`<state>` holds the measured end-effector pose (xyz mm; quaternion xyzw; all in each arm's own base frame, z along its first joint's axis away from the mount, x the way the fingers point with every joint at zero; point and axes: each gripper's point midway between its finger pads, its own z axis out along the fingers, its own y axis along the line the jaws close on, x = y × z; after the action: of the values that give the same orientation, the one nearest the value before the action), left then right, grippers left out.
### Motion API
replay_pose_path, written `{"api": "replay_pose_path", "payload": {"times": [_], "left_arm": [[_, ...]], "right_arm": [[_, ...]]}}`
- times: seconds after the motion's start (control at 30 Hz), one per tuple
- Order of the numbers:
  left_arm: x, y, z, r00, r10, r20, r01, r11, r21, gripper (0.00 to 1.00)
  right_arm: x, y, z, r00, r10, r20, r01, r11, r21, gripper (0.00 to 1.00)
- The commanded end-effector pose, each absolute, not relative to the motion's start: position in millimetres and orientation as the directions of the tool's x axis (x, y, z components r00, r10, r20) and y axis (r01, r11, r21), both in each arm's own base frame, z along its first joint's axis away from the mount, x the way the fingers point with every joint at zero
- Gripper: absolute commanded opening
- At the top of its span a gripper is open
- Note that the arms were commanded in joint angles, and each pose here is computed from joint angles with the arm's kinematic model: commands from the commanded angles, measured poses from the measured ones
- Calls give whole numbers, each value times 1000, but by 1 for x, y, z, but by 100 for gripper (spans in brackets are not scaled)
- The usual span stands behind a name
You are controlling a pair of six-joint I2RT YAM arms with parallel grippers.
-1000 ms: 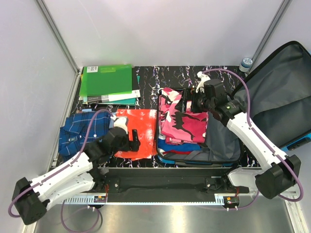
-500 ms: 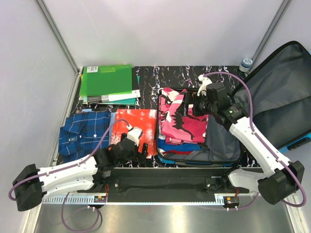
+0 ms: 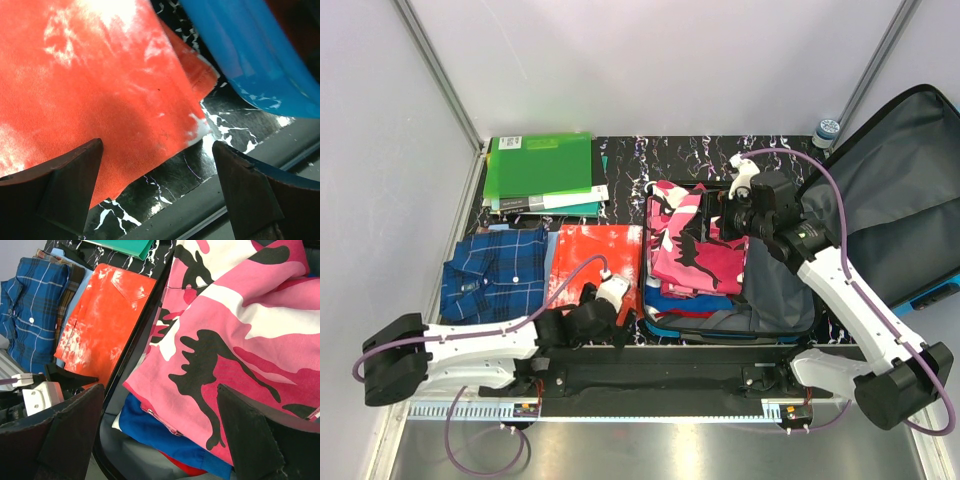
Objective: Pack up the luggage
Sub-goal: Pick up the clothes at the center of the board.
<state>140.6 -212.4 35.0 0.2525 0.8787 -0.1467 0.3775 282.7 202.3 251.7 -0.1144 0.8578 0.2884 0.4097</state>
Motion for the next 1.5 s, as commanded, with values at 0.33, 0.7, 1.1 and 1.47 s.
{"api": "replay_pose_path", "payload": {"times": [0.33,0.7,1.1,1.47], "left_arm": [[169,-202,38,-620,238,-748,295,954,59,98],[151,-202,3,-661,131,-739,269,961,-70,93],[142,-186,-29,-733,187,-653,186,980,72,68],[134,-178,-43,-767,211,-607,159,977,138,17]], "right_arm": [[275,204,276,-568,32,-822,-505,775,379,100],[274,204,280,-563,32,-826,-509,773,378,100],[273,203,296,-537,57,-842,-515,768,381,100],[274,203,301,-532,64,-844,-514,768,382,100]]}}
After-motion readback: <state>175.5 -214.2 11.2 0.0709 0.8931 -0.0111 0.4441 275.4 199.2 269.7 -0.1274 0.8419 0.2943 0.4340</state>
